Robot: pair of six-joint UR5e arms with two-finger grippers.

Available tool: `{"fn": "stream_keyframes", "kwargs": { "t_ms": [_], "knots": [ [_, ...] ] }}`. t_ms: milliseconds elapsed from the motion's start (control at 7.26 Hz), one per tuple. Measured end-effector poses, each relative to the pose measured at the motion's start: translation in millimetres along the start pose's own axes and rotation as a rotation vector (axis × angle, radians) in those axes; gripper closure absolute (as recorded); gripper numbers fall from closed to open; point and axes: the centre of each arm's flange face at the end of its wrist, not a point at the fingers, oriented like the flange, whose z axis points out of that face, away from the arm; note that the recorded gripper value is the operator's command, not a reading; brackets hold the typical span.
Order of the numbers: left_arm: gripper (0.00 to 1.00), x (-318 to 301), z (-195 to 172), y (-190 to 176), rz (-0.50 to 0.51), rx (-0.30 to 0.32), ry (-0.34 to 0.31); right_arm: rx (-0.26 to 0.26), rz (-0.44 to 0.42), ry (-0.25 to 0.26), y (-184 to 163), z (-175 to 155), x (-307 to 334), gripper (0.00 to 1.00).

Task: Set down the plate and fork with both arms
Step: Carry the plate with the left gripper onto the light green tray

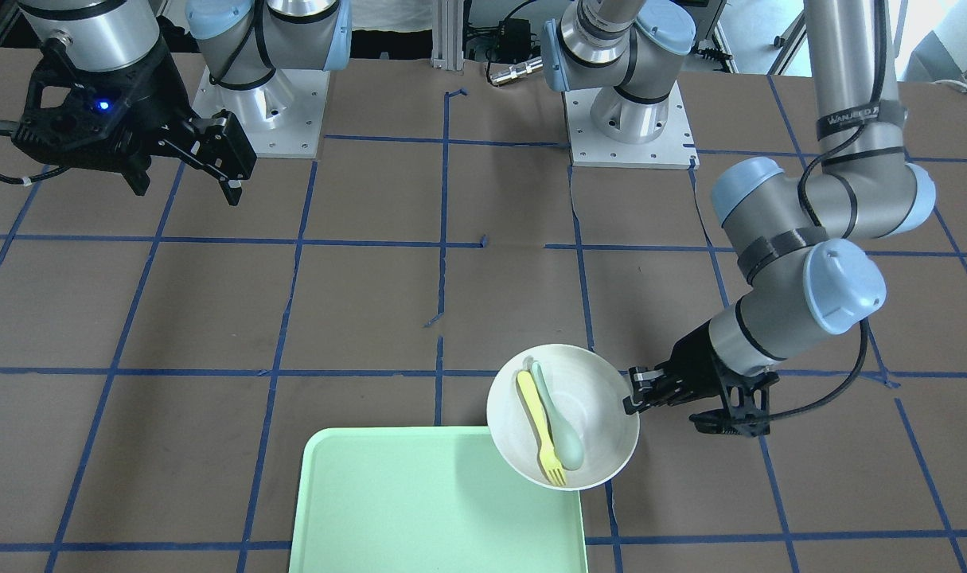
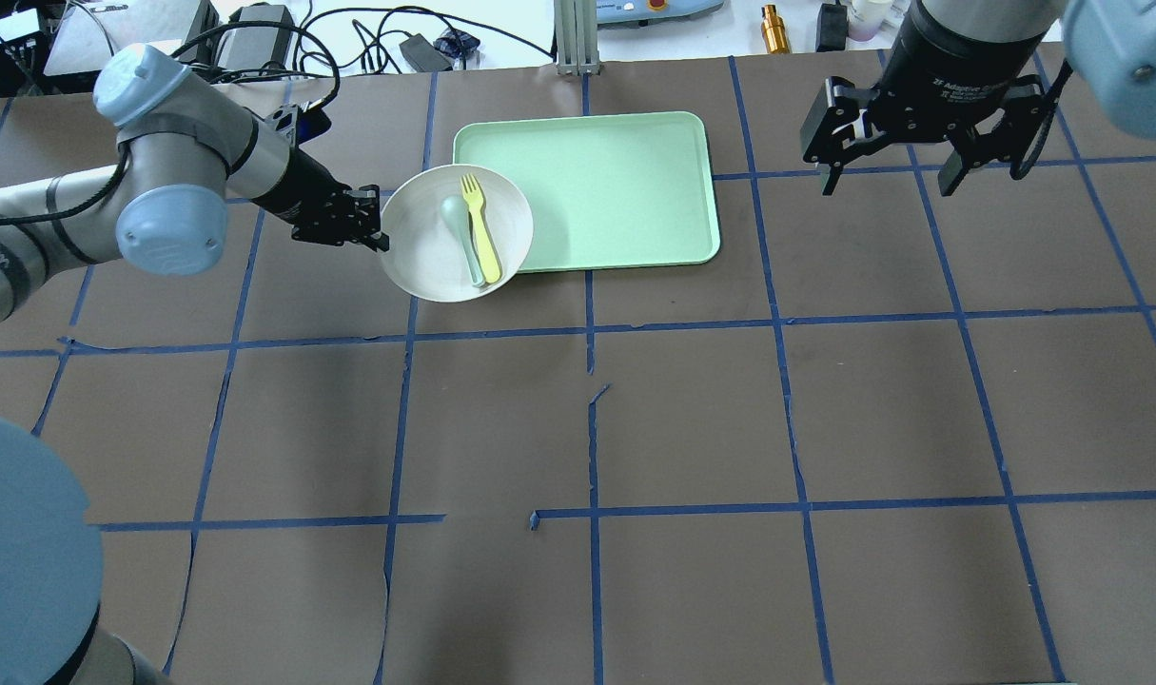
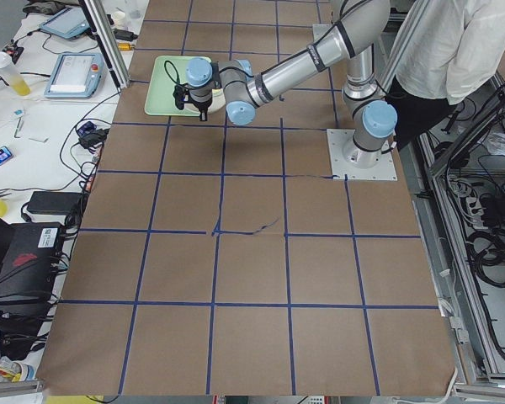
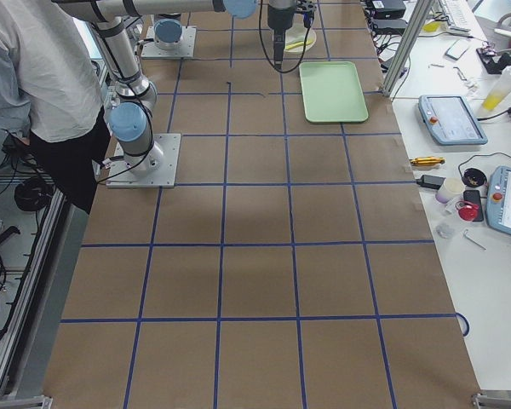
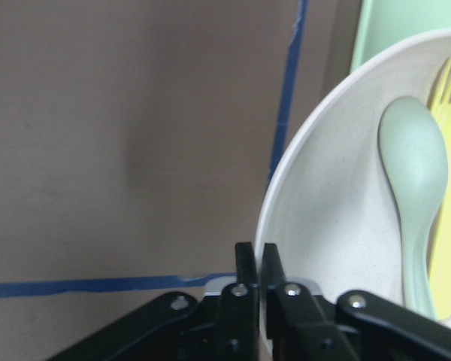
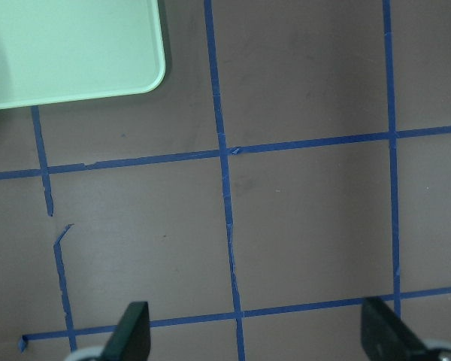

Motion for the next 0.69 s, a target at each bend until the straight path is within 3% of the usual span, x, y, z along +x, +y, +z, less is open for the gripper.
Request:
{"fn": "stream_keyframes", "kwargs": {
  "t_ms": [689],
  "knots": [
    [1.0, 79, 80, -79, 0.014, -0.011, 0.01, -0.001, -0.001, -0.001, 1, 0, -1, 0.0]
  ]
}}
